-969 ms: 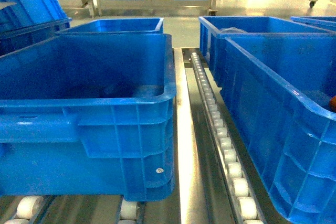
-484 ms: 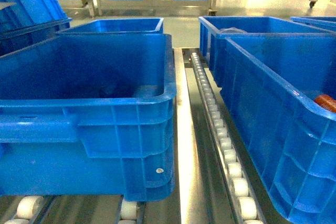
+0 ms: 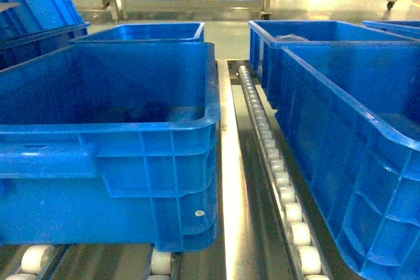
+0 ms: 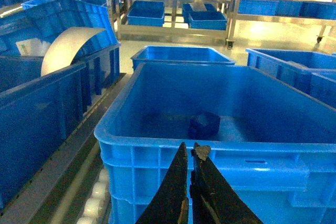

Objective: Sort blue parts and orange caps into right shelf containers

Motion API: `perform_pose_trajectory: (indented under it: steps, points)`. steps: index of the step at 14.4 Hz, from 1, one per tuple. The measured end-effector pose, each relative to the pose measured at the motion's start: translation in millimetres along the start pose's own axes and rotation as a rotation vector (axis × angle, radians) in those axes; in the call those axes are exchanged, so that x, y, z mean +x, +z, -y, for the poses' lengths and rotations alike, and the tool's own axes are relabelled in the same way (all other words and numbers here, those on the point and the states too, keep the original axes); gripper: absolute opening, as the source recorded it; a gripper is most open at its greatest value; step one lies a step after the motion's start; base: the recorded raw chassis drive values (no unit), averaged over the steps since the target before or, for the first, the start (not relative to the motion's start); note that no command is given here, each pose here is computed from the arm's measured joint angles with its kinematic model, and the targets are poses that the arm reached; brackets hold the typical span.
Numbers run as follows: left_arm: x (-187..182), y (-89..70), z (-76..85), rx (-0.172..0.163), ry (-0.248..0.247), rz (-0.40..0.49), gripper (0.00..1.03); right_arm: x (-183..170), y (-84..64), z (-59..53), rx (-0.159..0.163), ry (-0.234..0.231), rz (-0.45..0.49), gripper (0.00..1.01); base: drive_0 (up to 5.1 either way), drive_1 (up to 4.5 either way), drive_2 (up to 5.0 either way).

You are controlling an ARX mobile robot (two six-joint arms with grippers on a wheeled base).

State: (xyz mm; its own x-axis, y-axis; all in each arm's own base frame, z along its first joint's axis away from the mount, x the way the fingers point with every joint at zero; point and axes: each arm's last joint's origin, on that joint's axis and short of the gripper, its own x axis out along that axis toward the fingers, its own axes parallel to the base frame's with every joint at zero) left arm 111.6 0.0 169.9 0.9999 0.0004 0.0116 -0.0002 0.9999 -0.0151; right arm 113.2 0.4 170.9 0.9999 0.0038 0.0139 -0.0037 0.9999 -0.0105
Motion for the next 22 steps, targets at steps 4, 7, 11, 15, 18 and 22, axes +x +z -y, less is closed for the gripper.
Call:
perform_pose_trajectory:
  steps: [4,7,11,15,18,22]
  points:
    - [-7.1,-2.0,0.0,0.0,0.001,-0.021,0.02,-4.8,-0.3,0.0,0.0,0.0,0.001,0.01,0.0,0.0,0.0]
    - [-13.9,-4.2,-0.1,0.002,0.0,-0.02,0.02,-16.2,-0.9,0.0,0.003,0.0,0.01,0.01,0.0,0.0,0.0]
    - [-13.9,-3.8,-0.1,0.004,0.0,-0.015,0.08,-16.0,-3.5,0.4,0.003,-0.004,-0.011,0.09,0.0,0.0,0.0]
    - [-13.9,-3.9,-0.1,0.004,0.0,-0.016,0.61,-16.0,-3.5,0.4,0.003,-0.004,-0.011,0.61,0.0,0.0,0.0]
    - [-13.9,-3.8,-0.1,0.005,0.0,-0.015,1.0,-16.0,-3.5,0.4,0.003,-0.003,-0.011,1.0,0.0,0.0,0.0]
    - [-13.9,-3.8,-0.1,0.005,0.0,-0.015,0.98,-16.0,-3.5,0.4,0.003,-0.004,-0.011,0.98,0.0,0.0,0.0]
